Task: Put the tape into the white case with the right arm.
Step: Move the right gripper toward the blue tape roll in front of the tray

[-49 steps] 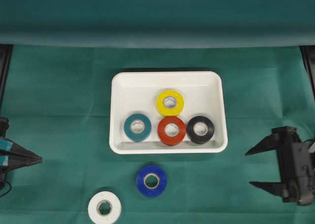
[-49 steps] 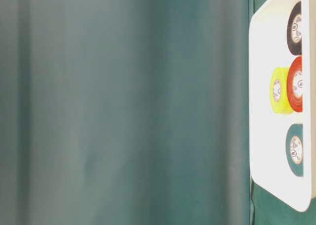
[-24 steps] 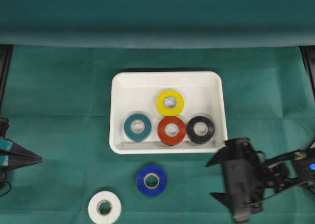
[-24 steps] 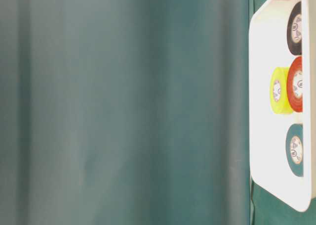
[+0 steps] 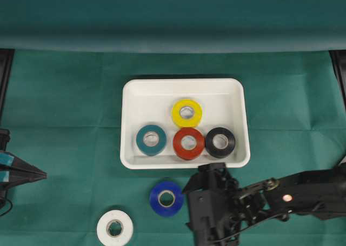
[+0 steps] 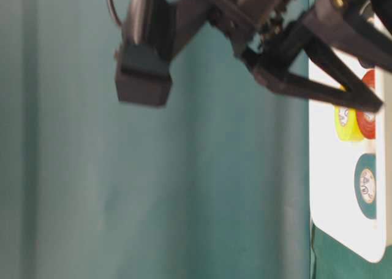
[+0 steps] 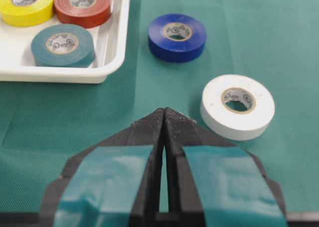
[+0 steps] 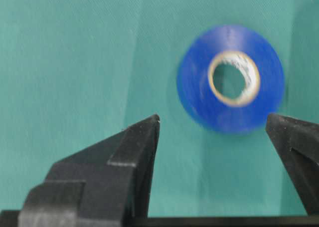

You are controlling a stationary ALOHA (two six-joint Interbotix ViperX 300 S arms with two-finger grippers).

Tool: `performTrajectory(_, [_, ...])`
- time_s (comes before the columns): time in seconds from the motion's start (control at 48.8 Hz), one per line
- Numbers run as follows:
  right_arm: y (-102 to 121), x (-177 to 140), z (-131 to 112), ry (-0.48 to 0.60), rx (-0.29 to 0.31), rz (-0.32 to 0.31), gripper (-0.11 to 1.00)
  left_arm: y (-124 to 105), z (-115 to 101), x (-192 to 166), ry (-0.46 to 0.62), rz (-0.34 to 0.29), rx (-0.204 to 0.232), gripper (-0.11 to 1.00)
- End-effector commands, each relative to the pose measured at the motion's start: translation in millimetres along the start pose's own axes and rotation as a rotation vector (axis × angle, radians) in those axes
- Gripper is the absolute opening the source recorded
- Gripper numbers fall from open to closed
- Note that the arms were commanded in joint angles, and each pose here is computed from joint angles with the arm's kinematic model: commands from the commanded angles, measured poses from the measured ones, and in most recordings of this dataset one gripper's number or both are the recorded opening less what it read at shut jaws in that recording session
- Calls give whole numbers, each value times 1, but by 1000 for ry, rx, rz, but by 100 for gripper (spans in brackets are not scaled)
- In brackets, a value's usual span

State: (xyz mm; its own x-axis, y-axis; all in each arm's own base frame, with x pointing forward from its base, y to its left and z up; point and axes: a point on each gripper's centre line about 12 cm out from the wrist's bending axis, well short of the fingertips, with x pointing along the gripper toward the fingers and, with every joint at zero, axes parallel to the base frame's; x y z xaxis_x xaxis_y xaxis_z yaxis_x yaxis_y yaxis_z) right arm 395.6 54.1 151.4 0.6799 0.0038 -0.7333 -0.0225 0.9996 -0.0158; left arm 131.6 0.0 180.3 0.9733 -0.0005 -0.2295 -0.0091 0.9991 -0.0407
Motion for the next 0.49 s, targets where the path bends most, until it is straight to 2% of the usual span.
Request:
performTrajectory(0.0, [4, 2, 20, -44, -1, 8, 60, 0, 4, 0, -11, 1, -3, 0])
performTrajectory(0.471, [11, 25, 31, -41, -7, 13, 60, 0, 4, 0, -11, 1, -3, 0])
